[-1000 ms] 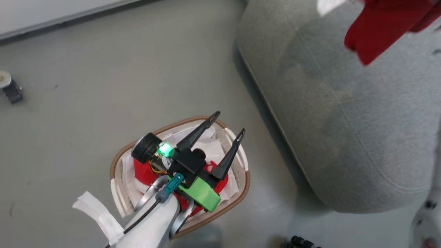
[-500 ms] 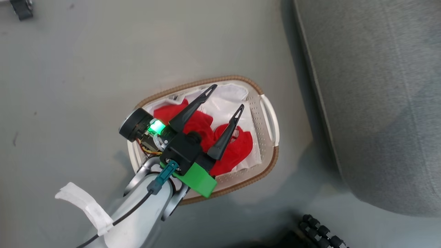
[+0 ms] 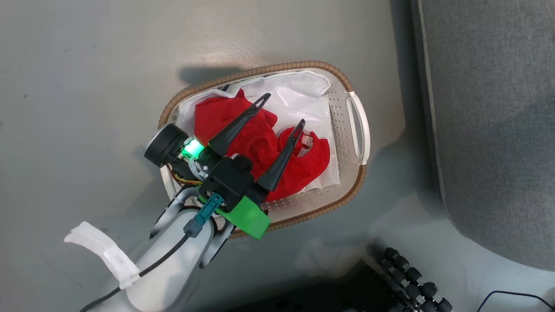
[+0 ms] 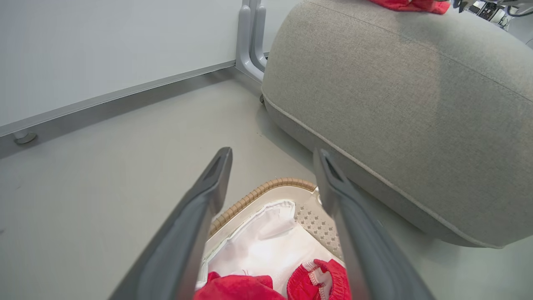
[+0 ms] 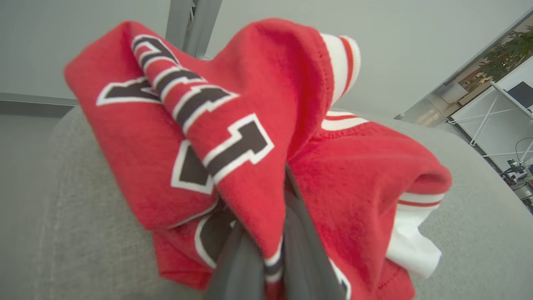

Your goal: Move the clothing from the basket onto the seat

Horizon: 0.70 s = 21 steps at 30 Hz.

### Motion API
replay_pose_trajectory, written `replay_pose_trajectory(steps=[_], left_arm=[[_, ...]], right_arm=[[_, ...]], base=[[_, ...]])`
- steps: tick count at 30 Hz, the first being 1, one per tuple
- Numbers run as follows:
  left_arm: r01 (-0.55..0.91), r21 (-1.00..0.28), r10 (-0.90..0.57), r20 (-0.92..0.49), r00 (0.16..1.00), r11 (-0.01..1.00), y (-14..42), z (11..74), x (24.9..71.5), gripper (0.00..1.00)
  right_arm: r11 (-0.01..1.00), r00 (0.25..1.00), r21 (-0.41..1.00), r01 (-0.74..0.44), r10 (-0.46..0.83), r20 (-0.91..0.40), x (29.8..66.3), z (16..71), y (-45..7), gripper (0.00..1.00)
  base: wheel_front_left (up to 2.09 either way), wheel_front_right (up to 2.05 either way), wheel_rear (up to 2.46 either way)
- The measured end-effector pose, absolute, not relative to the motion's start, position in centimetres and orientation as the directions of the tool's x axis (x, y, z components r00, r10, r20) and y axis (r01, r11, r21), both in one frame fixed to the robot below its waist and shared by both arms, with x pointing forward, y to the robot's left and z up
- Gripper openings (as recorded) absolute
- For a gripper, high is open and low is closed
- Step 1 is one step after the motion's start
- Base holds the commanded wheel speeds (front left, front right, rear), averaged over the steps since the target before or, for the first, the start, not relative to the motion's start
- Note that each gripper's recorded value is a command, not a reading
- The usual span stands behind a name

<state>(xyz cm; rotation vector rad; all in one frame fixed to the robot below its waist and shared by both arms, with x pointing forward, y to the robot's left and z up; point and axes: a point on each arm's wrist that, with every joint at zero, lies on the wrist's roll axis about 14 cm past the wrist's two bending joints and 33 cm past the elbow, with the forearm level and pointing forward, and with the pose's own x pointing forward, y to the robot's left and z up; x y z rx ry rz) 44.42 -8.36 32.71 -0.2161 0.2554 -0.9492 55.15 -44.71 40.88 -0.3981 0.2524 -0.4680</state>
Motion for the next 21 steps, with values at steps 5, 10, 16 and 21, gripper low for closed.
replay_pose_trajectory(steps=[5, 10, 16, 21], left_arm=[[0.771, -0.281, -0.818, -0.120, 0.563, 0.572, -8.3, 32.9, 44.7, 1.00], [0.764, -0.273, -0.807, -0.106, 0.581, 0.585, -8.2, 33.8, 45.1, 1.00], [0.750, -0.259, -0.788, -0.078, 0.611, 0.608, -8.0, 35.8, 45.7, 1.00], [0.724, -0.269, -0.761, -0.053, 0.647, 0.635, -7.8, 38.1, 46.2, 1.00]], right_arm=[[0.825, 0.866, -0.413, 0.386, -0.479, -0.148, 53.8, 40.6, -43.9, 1.00], [0.836, 0.887, -0.423, 0.348, -0.440, -0.141, 52.3, 41.1, -42.2, 1.00], [0.857, 0.908, -0.427, 0.289, -0.386, -0.160, 50.1, 41.4, -40.0, 1.00], [0.860, 0.922, -0.416, 0.296, -0.371, -0.113, 49.1, 44.0, -39.5, 1.00]], base=[[0.00, 0.00, 0.00], [0.00, 0.00, 0.00], [0.00, 0.00, 0.00], [0.00, 0.00, 0.00]])
